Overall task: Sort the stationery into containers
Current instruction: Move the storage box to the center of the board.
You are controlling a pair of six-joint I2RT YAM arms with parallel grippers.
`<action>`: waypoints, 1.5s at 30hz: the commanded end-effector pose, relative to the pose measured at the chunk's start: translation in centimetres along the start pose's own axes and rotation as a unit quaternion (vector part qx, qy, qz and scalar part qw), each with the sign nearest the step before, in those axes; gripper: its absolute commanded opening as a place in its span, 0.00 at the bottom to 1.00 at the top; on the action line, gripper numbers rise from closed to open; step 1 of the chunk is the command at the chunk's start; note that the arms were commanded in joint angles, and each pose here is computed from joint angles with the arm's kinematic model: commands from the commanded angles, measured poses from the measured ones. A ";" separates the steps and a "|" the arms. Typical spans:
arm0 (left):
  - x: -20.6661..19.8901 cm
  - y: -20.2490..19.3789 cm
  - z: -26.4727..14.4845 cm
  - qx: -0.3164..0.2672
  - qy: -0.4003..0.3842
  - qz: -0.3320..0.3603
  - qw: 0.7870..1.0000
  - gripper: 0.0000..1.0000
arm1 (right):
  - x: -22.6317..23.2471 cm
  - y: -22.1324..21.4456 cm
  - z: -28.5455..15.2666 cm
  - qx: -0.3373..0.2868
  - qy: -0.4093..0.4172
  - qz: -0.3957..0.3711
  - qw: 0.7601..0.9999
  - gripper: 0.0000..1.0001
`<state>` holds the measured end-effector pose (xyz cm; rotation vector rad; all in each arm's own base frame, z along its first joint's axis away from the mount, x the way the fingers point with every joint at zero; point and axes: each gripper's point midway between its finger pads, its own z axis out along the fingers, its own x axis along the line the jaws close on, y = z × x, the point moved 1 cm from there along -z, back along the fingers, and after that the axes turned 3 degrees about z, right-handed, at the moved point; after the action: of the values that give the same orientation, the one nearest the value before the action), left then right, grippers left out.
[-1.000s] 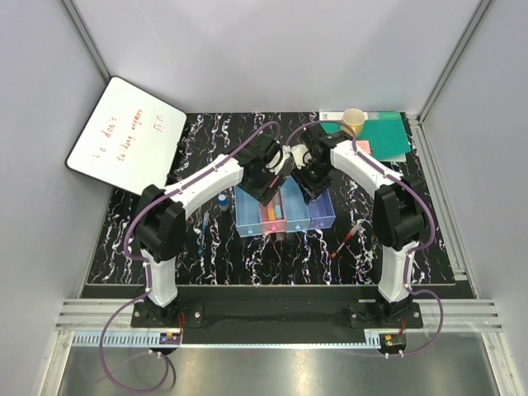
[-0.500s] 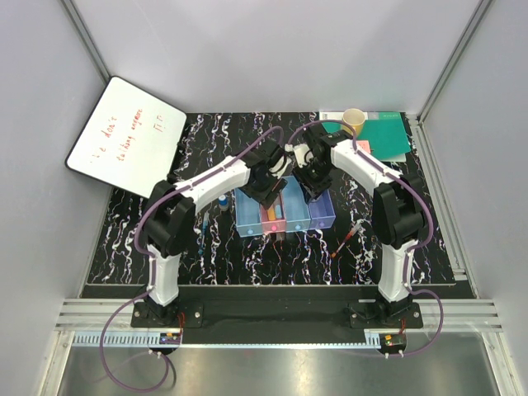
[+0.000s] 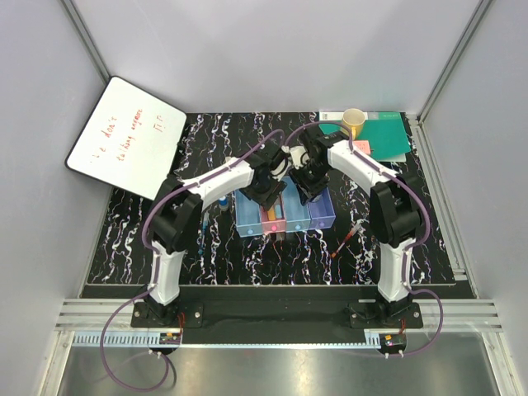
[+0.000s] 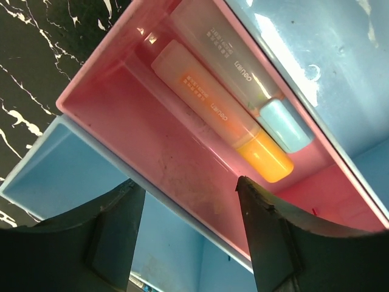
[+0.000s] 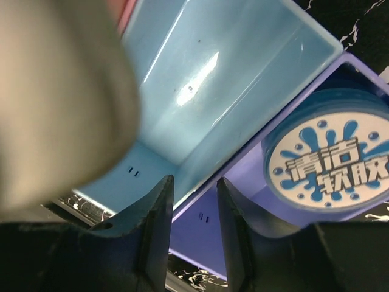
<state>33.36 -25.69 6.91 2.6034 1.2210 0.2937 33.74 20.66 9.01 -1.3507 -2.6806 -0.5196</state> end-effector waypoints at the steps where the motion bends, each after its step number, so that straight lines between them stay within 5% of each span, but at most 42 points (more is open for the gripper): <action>1: 0.4 2.1 -0.1 -0.032 0.014 0.001 0.999 0.66 | 0.0 1.6 1.1 -0.011 -0.003 -0.016 1.000 0.41; 28: 3.1 9.1 1.9 -0.102 0.066 0.090 0.988 0.64 | -2.5 5.1 3.8 -0.025 -0.046 0.008 0.999 0.34; 45: 6.0 13.2 2.4 -0.141 0.098 0.086 0.981 0.64 | -5.6 9.0 4.0 -0.064 -0.084 0.016 0.994 0.34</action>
<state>44.09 -25.18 5.07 2.6026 1.1628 0.5897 42.10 21.33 6.92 -1.6115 -2.6874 -0.5269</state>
